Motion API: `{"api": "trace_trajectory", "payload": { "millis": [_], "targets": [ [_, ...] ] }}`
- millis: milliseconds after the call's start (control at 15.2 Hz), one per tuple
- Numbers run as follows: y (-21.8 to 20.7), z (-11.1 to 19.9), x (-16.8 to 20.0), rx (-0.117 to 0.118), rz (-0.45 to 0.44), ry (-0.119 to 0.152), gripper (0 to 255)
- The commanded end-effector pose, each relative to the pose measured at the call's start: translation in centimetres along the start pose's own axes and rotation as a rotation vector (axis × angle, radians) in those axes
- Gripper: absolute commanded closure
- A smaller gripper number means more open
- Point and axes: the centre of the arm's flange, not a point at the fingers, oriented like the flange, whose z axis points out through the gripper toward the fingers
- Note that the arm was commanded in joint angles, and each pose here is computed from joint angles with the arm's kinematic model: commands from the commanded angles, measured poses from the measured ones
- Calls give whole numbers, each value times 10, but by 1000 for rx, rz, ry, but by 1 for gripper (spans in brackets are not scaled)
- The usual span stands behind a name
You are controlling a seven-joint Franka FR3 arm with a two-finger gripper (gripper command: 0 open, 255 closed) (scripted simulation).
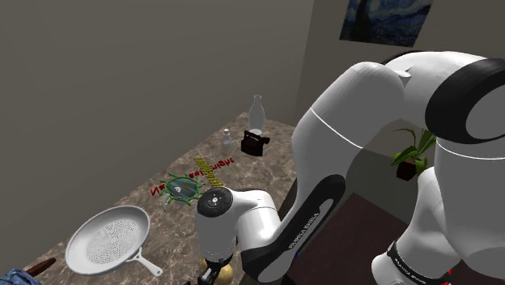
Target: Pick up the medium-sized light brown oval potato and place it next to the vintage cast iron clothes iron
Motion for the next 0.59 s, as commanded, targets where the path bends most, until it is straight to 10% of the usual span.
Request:
{"api": "trace_trajectory", "payload": {
  "millis": [0,528],
  "targets": [
    [1,-24,0,0,0,0,0],
    [1,-34,0,0,0,0,0]
  ]
}}
